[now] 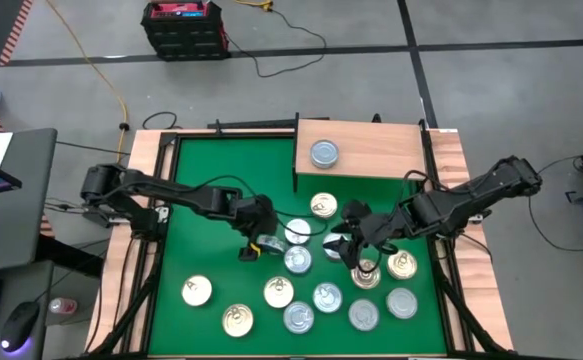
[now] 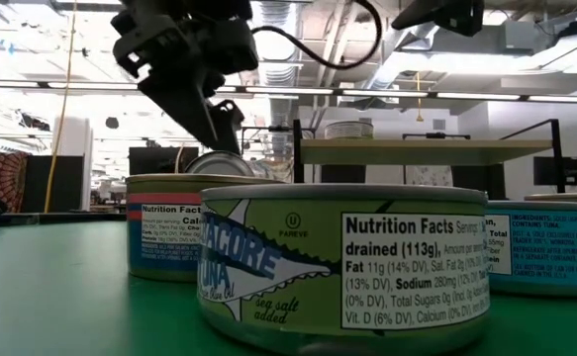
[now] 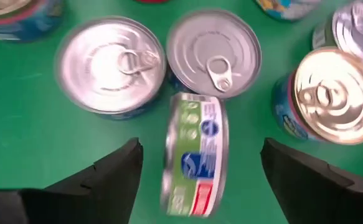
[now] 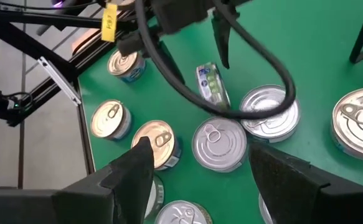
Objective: Stack canned seafood by type on shelf
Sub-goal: Stack the green with white tuna can on top of the green with white tuna can, then put the pink tuna can on the shelf
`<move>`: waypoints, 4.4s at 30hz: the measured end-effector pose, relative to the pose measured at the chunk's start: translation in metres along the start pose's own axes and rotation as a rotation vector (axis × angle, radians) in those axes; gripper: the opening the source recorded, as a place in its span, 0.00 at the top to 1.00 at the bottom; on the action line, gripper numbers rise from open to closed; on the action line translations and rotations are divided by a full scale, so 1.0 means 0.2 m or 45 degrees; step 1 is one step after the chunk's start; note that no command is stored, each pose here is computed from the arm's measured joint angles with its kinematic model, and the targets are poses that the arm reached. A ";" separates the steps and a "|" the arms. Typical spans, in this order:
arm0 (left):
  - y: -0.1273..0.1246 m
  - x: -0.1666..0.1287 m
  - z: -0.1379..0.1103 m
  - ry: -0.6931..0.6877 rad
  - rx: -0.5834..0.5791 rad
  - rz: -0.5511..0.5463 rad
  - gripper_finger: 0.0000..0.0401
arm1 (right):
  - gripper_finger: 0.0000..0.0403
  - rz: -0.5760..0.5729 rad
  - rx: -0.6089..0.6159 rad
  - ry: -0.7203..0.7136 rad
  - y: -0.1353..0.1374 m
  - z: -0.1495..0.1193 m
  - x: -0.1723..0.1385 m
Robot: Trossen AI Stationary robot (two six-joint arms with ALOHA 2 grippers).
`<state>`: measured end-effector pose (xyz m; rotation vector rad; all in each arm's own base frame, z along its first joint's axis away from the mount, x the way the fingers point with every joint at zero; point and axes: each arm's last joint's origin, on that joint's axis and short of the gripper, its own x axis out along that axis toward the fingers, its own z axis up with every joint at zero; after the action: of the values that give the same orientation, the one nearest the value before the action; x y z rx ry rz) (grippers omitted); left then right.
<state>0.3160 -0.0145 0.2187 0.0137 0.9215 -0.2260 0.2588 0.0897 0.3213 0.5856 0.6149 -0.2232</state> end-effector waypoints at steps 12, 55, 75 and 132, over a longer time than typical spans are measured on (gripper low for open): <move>0.02 0.03 -0.03 0.081 -0.024 -0.016 0.66 | 0.30 -0.022 0.018 -0.024 0.00 -0.01 0.00; 1.23 -0.48 0.53 -0.699 -1.169 -0.093 0.66 | 0.30 0.048 0.114 -0.051 0.01 0.00 -0.14; 1.23 -0.46 0.51 -0.653 -1.159 0.047 0.44 | 0.30 0.046 0.109 -0.063 0.01 0.00 -0.14; -0.46 -0.47 -0.39 0.356 -0.207 -0.188 0.58 | 0.30 -0.080 -0.272 -0.170 -0.13 0.17 -0.09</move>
<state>0.1809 -0.0788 0.2530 -0.1775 1.2188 -0.2898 0.2511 0.0488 0.3424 0.3427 0.5204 -0.2499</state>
